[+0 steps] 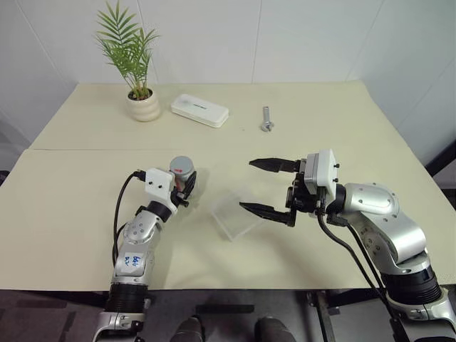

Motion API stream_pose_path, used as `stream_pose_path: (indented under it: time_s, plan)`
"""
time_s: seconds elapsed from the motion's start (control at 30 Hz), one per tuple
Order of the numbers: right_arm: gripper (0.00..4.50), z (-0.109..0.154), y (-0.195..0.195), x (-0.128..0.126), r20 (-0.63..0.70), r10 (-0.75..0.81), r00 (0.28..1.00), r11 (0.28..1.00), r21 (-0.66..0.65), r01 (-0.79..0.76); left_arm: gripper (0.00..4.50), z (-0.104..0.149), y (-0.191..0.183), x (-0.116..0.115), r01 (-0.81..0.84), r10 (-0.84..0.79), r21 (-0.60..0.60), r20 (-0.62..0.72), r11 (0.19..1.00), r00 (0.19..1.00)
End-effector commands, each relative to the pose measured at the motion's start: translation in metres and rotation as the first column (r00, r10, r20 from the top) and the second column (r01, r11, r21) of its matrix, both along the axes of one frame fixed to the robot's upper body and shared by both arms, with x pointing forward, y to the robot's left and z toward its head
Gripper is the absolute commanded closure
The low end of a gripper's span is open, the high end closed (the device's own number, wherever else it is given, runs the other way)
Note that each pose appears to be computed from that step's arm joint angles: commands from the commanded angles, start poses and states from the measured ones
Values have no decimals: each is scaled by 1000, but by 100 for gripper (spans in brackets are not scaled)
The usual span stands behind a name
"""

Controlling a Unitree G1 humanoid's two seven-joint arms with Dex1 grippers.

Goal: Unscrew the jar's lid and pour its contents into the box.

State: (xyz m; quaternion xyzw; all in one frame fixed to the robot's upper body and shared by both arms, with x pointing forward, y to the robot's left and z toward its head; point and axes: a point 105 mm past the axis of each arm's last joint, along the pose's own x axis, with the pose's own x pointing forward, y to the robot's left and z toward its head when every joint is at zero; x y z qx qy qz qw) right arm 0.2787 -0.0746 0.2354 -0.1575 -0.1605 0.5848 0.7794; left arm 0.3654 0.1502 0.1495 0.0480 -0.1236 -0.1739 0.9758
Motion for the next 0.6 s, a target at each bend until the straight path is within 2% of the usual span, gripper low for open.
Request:
stream_pose_path:
  time_s: [0.03,0.2,0.33,0.47,0.6]
  plan:
    - [0,9,3,-4,28,-4,1000,1000,30,3,245,16,4,-6,15,-13,-48,53,999,999]
    - [0,19,6,16,-27,-111,993,992,54,112,245,46,13,-7,140,-139,0,98,990,985]
    - [0,41,25,28,-74,-141,987,986,75,147,245,74,5,-16,383,-386,57,43,922,922]
    - [0,48,49,28,-95,-114,989,991,60,120,245,77,-16,-30,549,-549,101,-26,830,835]
    - [0,48,68,28,-146,-84,986,994,62,94,245,76,-28,-36,605,-604,96,-44,791,796]
